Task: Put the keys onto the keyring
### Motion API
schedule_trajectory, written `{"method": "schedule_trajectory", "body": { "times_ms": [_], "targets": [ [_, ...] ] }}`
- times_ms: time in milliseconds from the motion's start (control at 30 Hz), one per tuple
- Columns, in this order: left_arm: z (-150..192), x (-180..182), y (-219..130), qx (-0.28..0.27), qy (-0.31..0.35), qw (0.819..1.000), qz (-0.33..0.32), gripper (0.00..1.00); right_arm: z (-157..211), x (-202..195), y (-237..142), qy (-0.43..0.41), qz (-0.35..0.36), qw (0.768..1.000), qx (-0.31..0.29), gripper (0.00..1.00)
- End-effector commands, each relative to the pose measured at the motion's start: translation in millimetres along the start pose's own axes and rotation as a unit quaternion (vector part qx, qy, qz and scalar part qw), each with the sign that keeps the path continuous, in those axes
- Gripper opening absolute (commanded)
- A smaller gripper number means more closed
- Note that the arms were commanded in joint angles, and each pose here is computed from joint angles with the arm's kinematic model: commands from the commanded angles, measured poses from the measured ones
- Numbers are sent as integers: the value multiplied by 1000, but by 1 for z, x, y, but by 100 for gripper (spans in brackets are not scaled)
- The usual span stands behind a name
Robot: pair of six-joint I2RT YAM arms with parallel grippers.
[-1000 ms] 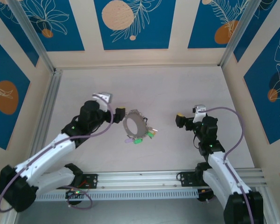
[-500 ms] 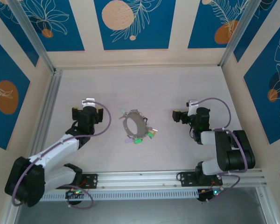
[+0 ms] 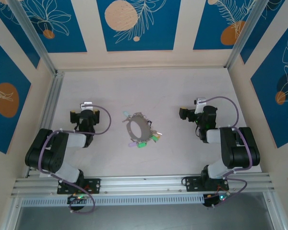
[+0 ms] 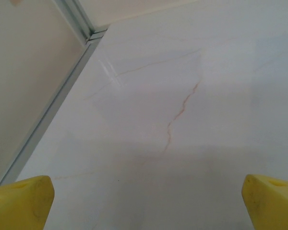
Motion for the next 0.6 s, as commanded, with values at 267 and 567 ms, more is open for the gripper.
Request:
{"method": "schedule_trajectory", "body": {
  "times_ms": [267, 567],
  "targets": [
    [-3, -2, 6, -71, -60, 990, 102, 100, -9, -2, 2, 0, 8, 1000, -16, 99],
    [-3, -2, 6, -60, -59, 991, 105, 100, -9, -1, 2, -2, 7, 1000, -16, 99]
  ]
}}
Point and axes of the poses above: each hand's point on the last joint's axis, 136 mm out from that joint toward the fingers, its own y axis out along the fingers, its own x axis along the line the jaws close on, z = x × y, the point moved 6 cm from there along -y, back along the fingers, and after that the axes turned 3 degrees about y, right-handed, at the moved point
